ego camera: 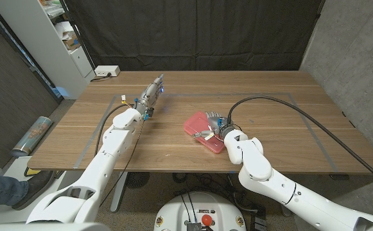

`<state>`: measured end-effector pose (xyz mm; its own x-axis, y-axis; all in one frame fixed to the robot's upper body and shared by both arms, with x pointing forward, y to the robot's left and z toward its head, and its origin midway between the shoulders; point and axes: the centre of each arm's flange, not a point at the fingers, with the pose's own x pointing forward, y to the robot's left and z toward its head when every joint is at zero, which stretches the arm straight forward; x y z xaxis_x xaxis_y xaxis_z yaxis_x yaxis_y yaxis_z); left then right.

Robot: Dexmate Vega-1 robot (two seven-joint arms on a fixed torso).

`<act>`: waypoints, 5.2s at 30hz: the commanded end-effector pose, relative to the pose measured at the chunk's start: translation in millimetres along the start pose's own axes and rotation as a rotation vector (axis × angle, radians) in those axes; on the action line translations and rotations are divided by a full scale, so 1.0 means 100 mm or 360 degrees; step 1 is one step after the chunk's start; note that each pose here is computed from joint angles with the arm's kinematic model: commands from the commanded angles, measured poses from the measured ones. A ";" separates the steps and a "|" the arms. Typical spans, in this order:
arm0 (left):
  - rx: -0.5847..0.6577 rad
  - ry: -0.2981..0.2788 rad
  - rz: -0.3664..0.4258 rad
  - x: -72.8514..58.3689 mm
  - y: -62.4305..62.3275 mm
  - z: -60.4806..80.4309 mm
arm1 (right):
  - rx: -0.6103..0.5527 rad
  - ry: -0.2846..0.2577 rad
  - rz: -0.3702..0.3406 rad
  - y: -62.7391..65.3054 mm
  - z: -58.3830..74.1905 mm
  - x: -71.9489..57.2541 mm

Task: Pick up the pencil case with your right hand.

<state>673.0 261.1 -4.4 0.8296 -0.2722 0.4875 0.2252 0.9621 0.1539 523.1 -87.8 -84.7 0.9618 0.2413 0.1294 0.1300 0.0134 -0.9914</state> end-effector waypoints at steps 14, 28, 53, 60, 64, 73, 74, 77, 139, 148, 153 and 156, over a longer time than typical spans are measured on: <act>0.0011 0.0009 0.0011 -0.03 0.01 0.02 | -0.0033 0.0000 -0.0052 0.05 -0.01 0.07; 0.0015 0.0007 0.0013 -0.02 -0.01 0.04 | -0.0072 0.0021 -0.0127 0.01 0.01 0.04; 0.0012 -0.0002 0.0033 -0.03 0.02 0.06 | -0.0050 0.0020 -0.0236 0.00 0.01 0.01; 0.0012 -0.0009 0.0028 -0.02 0.01 0.07 | -0.0046 0.0026 -0.0246 -0.03 0.01 -0.01; 0.0009 -0.0006 0.0026 -0.01 0.01 0.07 | -0.0044 0.0026 -0.0254 -0.04 0.00 -0.02; 0.0006 -0.0013 0.0025 0.00 0.01 0.07 | -0.0041 0.0019 -0.0269 -0.09 0.01 -0.05; 0.0011 -0.0013 0.0023 0.00 0.01 0.08 | -0.0044 0.0019 -0.0272 -0.09 0.01 -0.05; 0.0011 -0.0011 0.0022 0.00 0.01 0.08 | -0.0043 0.0014 -0.0274 -0.11 0.01 -0.07; 0.0013 -0.0023 0.0026 -0.03 0.01 0.12 | -0.0033 -0.0260 -0.0444 -0.75 0.06 -0.33; 0.0018 -0.0025 0.0027 -0.03 0.00 0.14 | -0.0060 -0.0289 -0.0477 -0.87 0.08 -0.37; -0.0002 -0.0040 0.0031 -0.05 0.00 0.13 | -0.0068 -0.0299 -0.0500 -0.93 0.08 -0.41; -0.0001 -0.0040 0.0030 -0.05 -0.01 0.13 | -0.0068 -0.0314 -0.0509 -0.96 0.08 -0.44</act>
<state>663.7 261.5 5.3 0.8245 -0.2575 0.5039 0.2070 0.9660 0.1549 475.4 -90.5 -6.5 0.8260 0.3922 0.4049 0.4086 0.0782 -0.9093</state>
